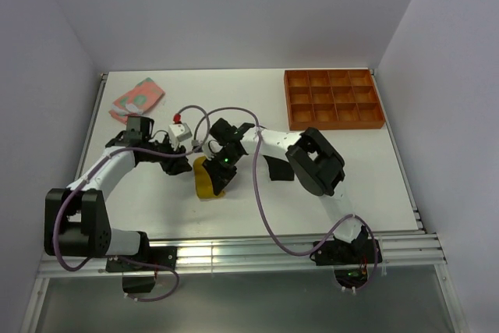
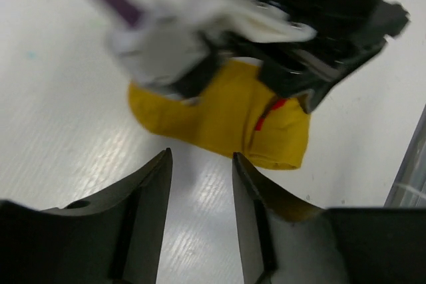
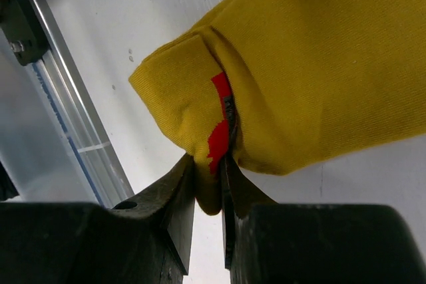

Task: Roll the socks
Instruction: Roll the sock at the center of the board.

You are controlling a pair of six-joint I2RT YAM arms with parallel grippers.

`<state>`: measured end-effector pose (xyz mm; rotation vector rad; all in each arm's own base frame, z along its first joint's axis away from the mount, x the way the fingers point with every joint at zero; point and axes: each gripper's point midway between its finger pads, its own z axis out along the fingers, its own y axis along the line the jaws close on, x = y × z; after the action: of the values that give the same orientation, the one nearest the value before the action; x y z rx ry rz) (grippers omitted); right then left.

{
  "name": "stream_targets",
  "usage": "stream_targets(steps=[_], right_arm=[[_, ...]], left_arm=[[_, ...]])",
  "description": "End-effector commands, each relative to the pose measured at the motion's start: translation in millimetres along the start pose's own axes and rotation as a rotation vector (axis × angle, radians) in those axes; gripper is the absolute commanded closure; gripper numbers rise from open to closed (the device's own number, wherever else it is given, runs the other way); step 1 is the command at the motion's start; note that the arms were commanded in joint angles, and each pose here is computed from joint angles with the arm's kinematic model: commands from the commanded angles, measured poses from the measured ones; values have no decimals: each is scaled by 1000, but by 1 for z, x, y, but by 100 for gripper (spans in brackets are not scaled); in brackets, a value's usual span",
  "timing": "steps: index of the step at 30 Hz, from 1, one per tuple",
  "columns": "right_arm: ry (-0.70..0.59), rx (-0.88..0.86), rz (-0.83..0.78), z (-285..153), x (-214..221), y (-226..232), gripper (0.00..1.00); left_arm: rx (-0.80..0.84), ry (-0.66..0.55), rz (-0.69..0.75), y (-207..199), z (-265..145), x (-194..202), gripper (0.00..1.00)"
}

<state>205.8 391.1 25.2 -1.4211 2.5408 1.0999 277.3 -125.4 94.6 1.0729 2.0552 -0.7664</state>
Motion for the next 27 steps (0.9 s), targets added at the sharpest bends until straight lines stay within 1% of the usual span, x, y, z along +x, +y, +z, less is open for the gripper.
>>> stream_targets(steps=[1, 7, 11, 13, 15, 24, 27], right_arm=[[82, 30, 51, 5, 20, -19, 82], [83, 27, 68, 8, 20, -22, 82], [79, 31, 71, 10, 20, -24, 82], [75, 28, 73, 10, 20, -25, 82], [71, 26, 78, 11, 21, -25, 82], [72, 20, 86, 16, 23, -26, 83], [70, 19, 91, 17, 23, -27, 83]], left_arm=[[28, 46, 172, -19, 8, 3, 51], [102, 98, 253, -48, 19, 12, 45], [120, 142, 306, -63, 26, 26, 45], [125, 146, 354, -70, 30, 28, 44], [137, 157, 372, -76, 32, 34, 44], [137, 118, 427, -84, 43, 29, 41], [134, 117, 434, -84, 47, 29, 39]])
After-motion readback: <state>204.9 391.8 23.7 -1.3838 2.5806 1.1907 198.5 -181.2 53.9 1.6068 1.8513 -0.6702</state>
